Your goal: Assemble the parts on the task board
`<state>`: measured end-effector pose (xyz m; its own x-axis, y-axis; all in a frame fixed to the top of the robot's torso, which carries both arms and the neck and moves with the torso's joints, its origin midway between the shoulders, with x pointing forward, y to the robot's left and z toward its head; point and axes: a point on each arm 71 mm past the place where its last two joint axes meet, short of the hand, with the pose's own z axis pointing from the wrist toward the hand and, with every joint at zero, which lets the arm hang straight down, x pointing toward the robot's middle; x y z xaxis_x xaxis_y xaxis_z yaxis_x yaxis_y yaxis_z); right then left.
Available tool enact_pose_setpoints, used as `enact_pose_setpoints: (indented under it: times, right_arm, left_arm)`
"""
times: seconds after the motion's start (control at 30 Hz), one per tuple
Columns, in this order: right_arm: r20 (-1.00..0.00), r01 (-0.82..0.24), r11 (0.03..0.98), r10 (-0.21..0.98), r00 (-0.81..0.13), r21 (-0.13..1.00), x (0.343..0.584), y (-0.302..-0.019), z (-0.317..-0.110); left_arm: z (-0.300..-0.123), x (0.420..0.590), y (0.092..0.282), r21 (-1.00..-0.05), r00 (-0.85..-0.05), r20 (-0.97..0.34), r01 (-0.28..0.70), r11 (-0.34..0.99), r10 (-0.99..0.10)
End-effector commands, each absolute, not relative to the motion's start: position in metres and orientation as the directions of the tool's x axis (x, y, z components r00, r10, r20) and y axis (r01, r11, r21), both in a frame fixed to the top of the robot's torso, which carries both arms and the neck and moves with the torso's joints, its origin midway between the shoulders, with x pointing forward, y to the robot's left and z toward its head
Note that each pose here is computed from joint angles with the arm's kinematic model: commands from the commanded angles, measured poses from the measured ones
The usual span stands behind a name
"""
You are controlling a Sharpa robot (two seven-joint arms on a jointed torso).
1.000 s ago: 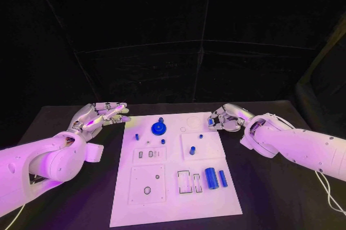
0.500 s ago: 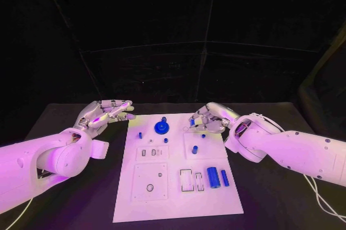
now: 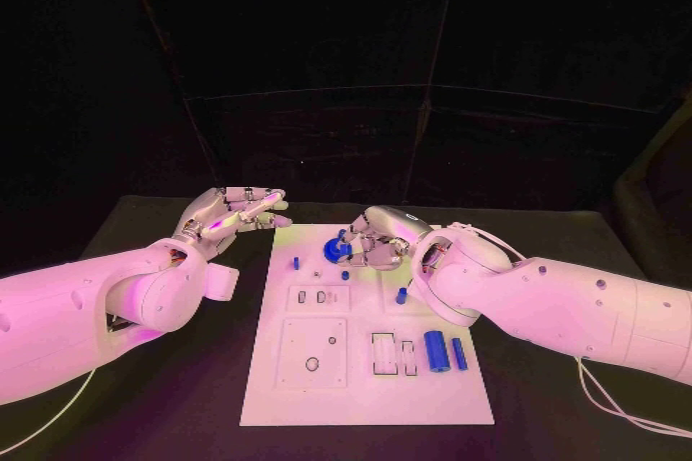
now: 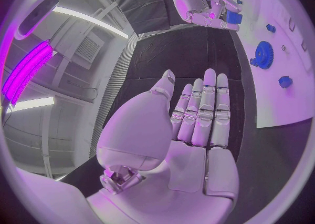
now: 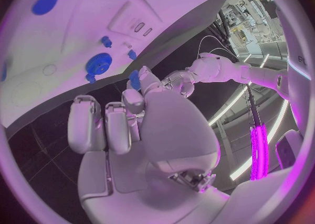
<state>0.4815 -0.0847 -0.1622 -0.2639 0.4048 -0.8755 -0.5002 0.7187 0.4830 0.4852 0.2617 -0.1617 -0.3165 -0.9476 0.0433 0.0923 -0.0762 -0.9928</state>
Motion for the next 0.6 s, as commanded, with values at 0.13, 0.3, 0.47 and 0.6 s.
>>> enact_pose_setpoints:
  times: [0.13, 0.3, 0.47, 0.6]
  right_arm:
    - [-0.923, -0.526, 0.762, 0.266, -0.279, 0.379, 0.477, -0.064, -0.177]
    - [-0.935, -0.557, 0.755, 0.228, -0.273, 0.347, 0.473, -0.048, -0.183]
    - [-0.942, -0.578, 0.748, 0.205, -0.267, 0.326, 0.469, -0.039, -0.186]
    - [-0.946, -0.585, 0.748, 0.188, -0.265, 0.313, 0.467, -0.035, -0.191]
  left_arm:
    - [-0.161, 0.486, 0.258, -0.993, -0.333, 0.047, 0.09, -0.081, -0.942]
    - [-0.161, 0.487, 0.256, -0.993, -0.338, 0.048, 0.088, -0.083, -0.94]
    - [-0.161, 0.487, 0.254, -0.993, -0.341, 0.049, 0.087, -0.084, -0.939]
    - [-0.161, 0.487, 0.253, -0.993, -0.343, 0.05, 0.087, -0.084, -0.938]
